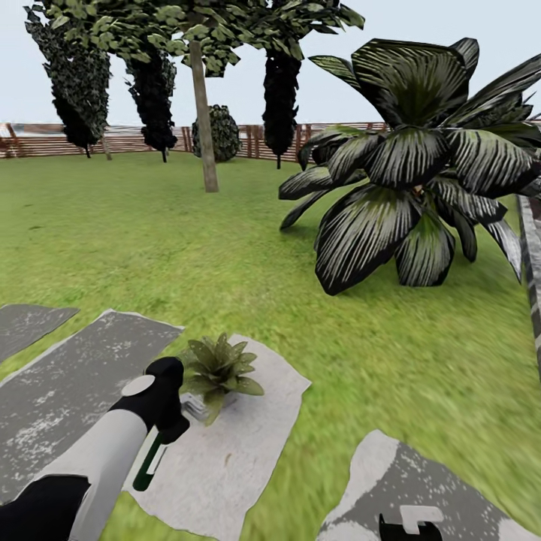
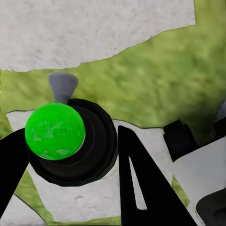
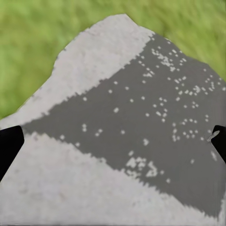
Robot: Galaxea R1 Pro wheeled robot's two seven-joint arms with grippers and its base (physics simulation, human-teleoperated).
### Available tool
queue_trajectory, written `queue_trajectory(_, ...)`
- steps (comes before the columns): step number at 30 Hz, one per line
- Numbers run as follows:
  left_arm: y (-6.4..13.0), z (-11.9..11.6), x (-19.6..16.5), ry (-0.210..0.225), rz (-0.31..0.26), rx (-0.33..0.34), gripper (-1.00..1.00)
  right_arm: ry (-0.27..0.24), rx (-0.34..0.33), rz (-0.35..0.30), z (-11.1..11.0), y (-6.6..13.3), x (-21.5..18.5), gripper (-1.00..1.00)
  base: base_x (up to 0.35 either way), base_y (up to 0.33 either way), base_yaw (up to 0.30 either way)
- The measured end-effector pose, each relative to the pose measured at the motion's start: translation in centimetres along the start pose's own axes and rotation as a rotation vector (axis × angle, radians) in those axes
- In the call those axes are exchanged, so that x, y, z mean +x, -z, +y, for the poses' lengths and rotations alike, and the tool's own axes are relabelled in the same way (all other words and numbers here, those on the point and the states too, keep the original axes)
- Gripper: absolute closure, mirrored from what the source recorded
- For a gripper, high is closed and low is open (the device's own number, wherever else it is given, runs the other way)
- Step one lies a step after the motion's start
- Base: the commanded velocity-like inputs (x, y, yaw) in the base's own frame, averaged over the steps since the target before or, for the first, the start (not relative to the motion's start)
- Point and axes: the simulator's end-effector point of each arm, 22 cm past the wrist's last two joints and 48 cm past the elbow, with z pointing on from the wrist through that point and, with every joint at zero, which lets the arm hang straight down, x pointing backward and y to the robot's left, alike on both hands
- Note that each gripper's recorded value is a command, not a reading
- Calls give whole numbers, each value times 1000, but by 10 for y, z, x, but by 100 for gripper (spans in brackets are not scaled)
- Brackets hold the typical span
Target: Pick up the pesticide atomizer in the garden and spray insectifuge to fully cover both potted plants in the garden.
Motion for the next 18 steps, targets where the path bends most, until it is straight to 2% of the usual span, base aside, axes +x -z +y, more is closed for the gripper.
queue_trajectory(4,3,3,-1,5,-3,-4,100,0,0,0,0,0,0,-100,-15,-12,43)
queue_trajectory(9,7,-5,-9,42,-37,50,100,0,0,0,0,0,0,-100,-1,-1,3)
queue_trajectory(11,0,-12,-4,51,-24,79,100,0,0,0,0,0,0,-100,205,0,0)
queue_trajectory(15,0,-12,-3,47,-18,75,100,-1,0,-1,0,0,0,-100,315,0,9)
queue_trajectory(18,2,-6,-2,45,-16,58,100,0,0,-1,0,0,0,-100,336,0,203)
